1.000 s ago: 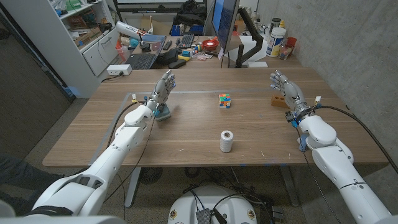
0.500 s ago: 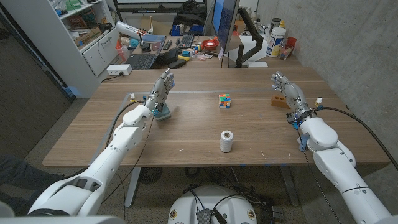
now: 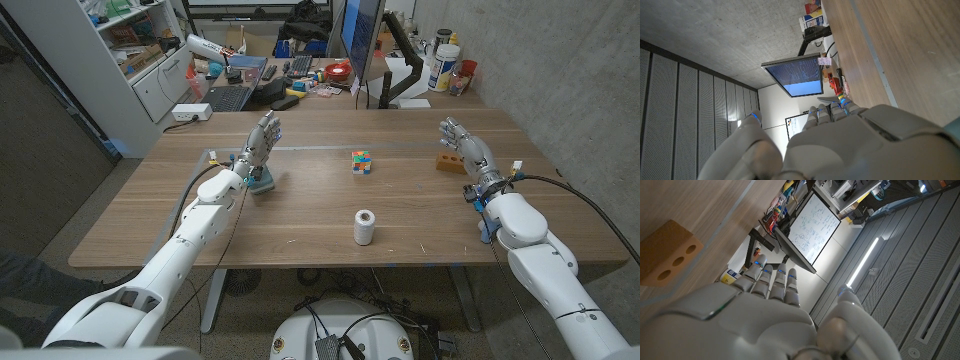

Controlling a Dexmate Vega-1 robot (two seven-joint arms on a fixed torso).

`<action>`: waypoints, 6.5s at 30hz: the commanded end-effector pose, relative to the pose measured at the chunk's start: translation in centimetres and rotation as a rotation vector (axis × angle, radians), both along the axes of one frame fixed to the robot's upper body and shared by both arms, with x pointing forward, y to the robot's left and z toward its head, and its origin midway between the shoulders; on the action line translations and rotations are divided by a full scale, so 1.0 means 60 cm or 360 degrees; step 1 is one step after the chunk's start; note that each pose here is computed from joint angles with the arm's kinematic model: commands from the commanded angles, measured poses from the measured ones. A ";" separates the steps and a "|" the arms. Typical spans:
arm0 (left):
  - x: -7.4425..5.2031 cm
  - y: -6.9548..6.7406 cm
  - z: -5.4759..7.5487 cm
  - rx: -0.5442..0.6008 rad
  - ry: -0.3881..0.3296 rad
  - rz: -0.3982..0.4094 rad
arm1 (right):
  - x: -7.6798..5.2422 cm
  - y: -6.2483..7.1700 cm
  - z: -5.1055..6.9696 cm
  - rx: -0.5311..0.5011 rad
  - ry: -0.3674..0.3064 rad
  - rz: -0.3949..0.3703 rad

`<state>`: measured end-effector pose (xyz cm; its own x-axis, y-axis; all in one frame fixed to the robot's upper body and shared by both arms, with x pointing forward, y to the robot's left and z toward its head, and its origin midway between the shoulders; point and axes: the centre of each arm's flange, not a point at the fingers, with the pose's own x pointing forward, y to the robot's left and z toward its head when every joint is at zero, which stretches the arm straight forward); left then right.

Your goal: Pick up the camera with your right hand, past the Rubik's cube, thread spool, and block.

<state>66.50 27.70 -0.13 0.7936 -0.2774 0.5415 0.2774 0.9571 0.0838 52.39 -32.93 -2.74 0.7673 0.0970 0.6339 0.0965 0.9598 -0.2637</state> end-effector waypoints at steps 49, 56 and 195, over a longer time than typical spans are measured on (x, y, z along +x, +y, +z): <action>0.006 -0.016 0.001 -0.0004 -0.0001 -0.0011 | -0.084 -0.036 -0.056 0.0038 0.0030 -0.0233; 0.009 -0.014 0.004 0.0005 0.0006 -0.0018 | -0.089 -0.035 -0.063 0.0014 0.0051 -0.0239; -0.006 -0.056 0.012 0.0103 0.0024 -0.0038 | -0.244 -0.055 -0.119 -0.0520 0.0200 -0.1032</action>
